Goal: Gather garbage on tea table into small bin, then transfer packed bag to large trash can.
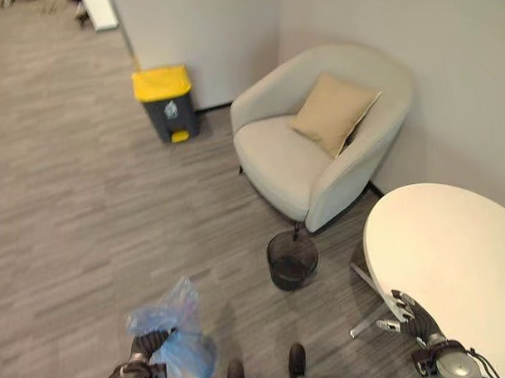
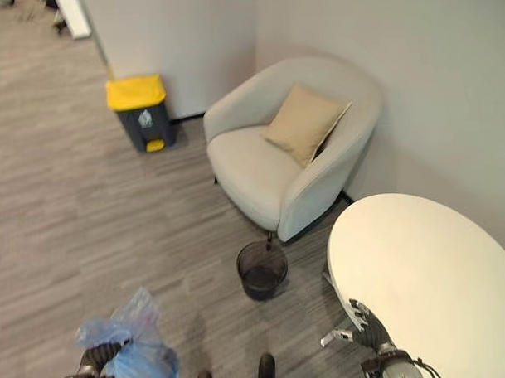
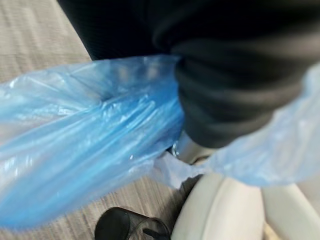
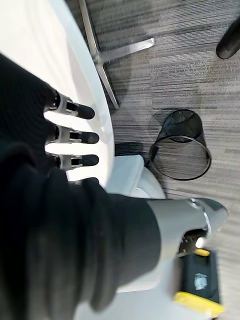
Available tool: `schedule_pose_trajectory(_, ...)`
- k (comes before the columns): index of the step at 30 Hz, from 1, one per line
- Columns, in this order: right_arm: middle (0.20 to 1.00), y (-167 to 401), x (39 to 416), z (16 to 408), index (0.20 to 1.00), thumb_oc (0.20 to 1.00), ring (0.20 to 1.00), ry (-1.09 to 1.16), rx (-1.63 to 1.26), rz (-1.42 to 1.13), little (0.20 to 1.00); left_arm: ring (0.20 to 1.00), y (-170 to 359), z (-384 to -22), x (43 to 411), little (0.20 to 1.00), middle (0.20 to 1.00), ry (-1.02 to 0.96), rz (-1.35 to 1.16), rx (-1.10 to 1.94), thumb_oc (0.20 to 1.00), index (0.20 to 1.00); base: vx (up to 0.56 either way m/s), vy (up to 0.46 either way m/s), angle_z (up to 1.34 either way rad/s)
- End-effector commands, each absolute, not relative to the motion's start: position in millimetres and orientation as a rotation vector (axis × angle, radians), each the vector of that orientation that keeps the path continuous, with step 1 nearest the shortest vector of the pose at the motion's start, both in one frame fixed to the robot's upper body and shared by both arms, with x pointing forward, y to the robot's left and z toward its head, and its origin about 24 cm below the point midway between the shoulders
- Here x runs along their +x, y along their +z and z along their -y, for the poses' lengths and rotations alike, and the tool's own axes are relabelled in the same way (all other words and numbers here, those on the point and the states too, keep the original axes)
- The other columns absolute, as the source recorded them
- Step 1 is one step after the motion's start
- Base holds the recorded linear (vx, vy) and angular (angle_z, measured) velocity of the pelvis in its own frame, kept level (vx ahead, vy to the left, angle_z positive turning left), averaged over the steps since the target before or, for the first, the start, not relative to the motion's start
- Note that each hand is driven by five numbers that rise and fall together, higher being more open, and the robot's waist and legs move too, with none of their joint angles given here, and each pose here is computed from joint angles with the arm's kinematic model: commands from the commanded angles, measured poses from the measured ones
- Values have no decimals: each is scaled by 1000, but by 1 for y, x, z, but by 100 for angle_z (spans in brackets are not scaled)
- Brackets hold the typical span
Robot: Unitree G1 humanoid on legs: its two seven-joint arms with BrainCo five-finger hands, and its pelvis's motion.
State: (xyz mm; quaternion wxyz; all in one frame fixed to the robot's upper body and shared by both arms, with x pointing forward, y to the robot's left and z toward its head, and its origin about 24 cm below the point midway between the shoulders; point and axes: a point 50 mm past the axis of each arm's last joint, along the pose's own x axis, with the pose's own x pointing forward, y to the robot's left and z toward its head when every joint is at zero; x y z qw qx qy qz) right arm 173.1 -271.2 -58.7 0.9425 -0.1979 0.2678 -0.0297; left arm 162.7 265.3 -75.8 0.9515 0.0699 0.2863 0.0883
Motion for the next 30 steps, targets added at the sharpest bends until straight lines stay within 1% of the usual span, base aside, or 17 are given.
schedule_pose_trajectory(1,1000,-45,194,263,1000,1000,1000,-88,-368,-440,1000,200,-46,-272,190,200,200,191,-404,148,200,200,129,120,77)
schedule_pose_trajectory(4,1000,-46,202,255,1000,1000,1000,-72,-373,-433,1000,200,-47,-267,193,200,200,165,-406,168,200,200,147,192,96)
schedule_pose_trajectory(8,1000,-44,210,242,1000,1000,1000,-45,-366,-409,1000,200,-43,-270,194,200,200,175,-393,182,200,200,97,279,14)
schedule_pose_trajectory(10,1000,-43,214,237,1000,1000,1000,-34,-356,-394,1000,200,-38,-272,199,200,200,174,-372,192,200,200,53,197,-19)
schedule_pose_trajectory(11,1000,-42,216,235,1000,1000,1000,-31,-356,-385,1000,200,-32,-272,207,200,200,164,-344,208,200,200,93,154,25)
schedule_pose_trajectory(14,1000,-37,222,232,1000,1000,1000,-17,-357,-356,1000,200,-30,-270,213,200,200,152,-333,223,200,200,234,98,100)
schedule_pose_trajectory(23,1000,-35,222,235,1000,1000,1000,-24,-379,-353,1000,200,-35,-261,216,200,200,134,-346,215,200,200,286,-38,42)
schedule_pose_trajectory(27,1000,-41,209,241,1000,1000,1000,-30,-383,-386,1000,200,-38,-257,212,200,200,100,-361,231,200,200,370,-172,86)
schedule_pose_trajectory(30,1000,-43,204,246,1000,1000,1000,-38,-381,-399,1000,200,-41,-253,207,200,200,87,-367,215,200,200,343,-225,28)
